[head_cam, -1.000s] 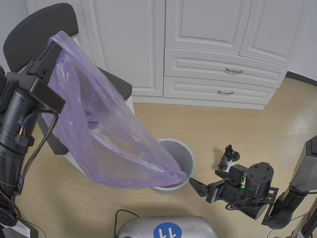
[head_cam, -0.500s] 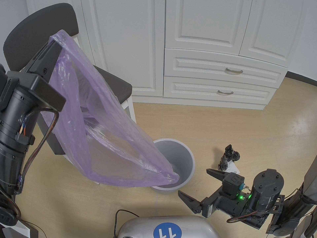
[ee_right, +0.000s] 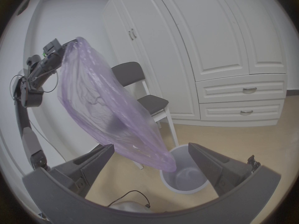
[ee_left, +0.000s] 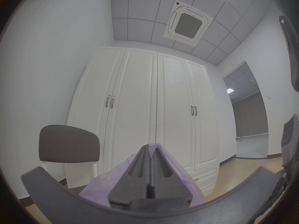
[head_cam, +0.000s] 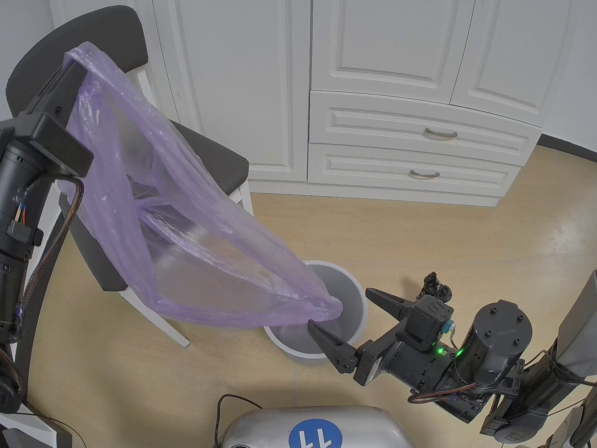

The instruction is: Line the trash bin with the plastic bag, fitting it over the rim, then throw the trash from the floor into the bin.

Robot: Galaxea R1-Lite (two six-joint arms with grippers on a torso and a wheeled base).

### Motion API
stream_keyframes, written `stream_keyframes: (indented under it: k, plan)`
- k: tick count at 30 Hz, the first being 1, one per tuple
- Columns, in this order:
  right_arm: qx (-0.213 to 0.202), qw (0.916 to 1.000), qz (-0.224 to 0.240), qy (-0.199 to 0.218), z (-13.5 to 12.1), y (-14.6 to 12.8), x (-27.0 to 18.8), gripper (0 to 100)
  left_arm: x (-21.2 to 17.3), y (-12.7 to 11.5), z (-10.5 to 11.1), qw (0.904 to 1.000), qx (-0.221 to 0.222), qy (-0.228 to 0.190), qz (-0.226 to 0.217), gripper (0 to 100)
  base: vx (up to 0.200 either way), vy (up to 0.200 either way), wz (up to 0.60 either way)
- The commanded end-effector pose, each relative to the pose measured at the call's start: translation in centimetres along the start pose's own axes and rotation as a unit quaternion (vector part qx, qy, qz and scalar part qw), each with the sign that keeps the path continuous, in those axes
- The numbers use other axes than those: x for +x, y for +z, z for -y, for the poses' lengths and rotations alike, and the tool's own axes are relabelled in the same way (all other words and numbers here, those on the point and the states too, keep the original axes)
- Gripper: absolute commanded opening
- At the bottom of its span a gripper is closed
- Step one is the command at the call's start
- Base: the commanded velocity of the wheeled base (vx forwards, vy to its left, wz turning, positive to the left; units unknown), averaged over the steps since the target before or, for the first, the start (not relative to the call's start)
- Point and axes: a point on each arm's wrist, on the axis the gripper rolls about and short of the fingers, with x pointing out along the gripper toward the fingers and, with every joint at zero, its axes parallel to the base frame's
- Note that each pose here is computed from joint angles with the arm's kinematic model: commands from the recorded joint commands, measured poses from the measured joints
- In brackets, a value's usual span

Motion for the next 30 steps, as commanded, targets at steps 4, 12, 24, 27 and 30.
stream_keyframes:
  k: [4, 12, 24, 27, 30]
  plan:
    - [0.018, 0.9997, 0.009, 0.011, -0.9, -0.3, 1.1, 100, 0.1, 0.7, -0.3, 0.9999, -0.003, 0.006, 0.013, 0, 0.000, 0.000, 0.00]
    - [0.064, 0.9961, 0.047, -0.039, -1.8, -0.1, 3.6, 100, 0.2, 1.0, -0.3, 0.9998, -0.005, 0.008, 0.019, 0, 0.000, 0.000, 0.00]
    - [0.099, 0.9920, 0.057, -0.054, -1.6, -0.7, 5.3, 100, 0.2, 0.8, -0.2, 0.9998, -0.006, 0.004, 0.017, 0, 0.000, 0.000, 0.00]
    - [0.107, 0.9910, 0.060, -0.054, -1.6, -0.5, 5.4, 100, 0.1, 1.0, -0.2, 0.9998, -0.007, 0.004, 0.019, 0, 0.000, 0.000, 0.00]
    - [0.116, 0.9896, 0.066, -0.055, -1.5, -0.3, 5.6, 100, 0.1, 1.1, -0.3, 0.9997, -0.008, 0.004, 0.021, 0, 0.000, 0.000, 0.00]
